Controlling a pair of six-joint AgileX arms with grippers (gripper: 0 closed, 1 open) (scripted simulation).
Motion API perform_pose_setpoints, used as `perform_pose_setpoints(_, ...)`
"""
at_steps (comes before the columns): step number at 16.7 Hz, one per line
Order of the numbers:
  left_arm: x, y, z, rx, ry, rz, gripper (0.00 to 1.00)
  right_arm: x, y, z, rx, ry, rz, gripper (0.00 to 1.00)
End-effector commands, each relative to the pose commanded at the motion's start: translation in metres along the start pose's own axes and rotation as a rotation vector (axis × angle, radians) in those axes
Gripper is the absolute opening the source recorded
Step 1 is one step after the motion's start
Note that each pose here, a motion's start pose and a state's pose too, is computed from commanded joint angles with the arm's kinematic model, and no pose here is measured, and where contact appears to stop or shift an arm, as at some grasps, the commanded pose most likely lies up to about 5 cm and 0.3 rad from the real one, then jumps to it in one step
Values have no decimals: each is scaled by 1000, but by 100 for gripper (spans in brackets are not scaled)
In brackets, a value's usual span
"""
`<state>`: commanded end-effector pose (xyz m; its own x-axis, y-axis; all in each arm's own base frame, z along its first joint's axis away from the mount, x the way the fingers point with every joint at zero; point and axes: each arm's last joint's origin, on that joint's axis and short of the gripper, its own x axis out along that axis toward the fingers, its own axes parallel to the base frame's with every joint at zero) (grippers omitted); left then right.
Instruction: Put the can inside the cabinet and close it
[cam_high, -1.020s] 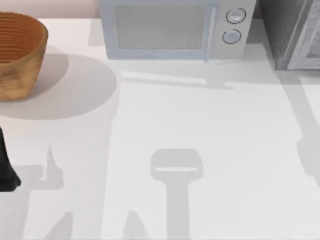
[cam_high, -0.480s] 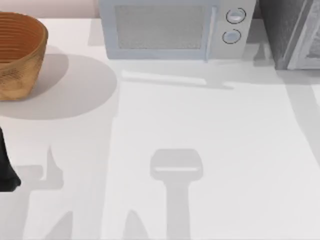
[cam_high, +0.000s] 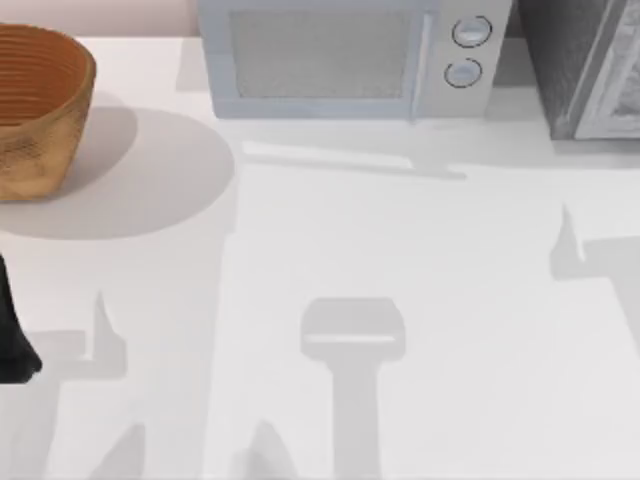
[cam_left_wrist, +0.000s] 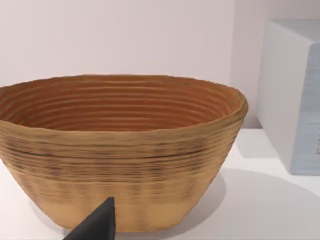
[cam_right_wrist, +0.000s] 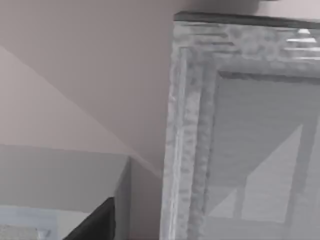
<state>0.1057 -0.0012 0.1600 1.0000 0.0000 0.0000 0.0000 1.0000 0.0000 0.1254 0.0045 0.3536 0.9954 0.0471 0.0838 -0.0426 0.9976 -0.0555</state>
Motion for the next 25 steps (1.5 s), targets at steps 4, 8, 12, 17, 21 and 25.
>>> perform_pose_setpoints(4,0,0,0,0,0,0,100,-26,3,-101,22,48,-18,100)
perform_pose_setpoints(8,0,0,0,0,0,0,100,-35,5,-169,44,79,-36,100)
perform_pose_setpoints(12,0,0,0,0,0,0,100,-36,6,-191,54,85,-45,100)
perform_pose_setpoints(17,0,0,0,0,0,0,100,-36,6,-191,53,90,-41,100)
perform_pose_setpoints(21,0,0,0,0,0,0,100,-30,-2,-180,50,62,-45,100)
perform_pose_setpoints(25,0,0,0,0,0,0,100,-13,-25,-162,38,42,-49,100)
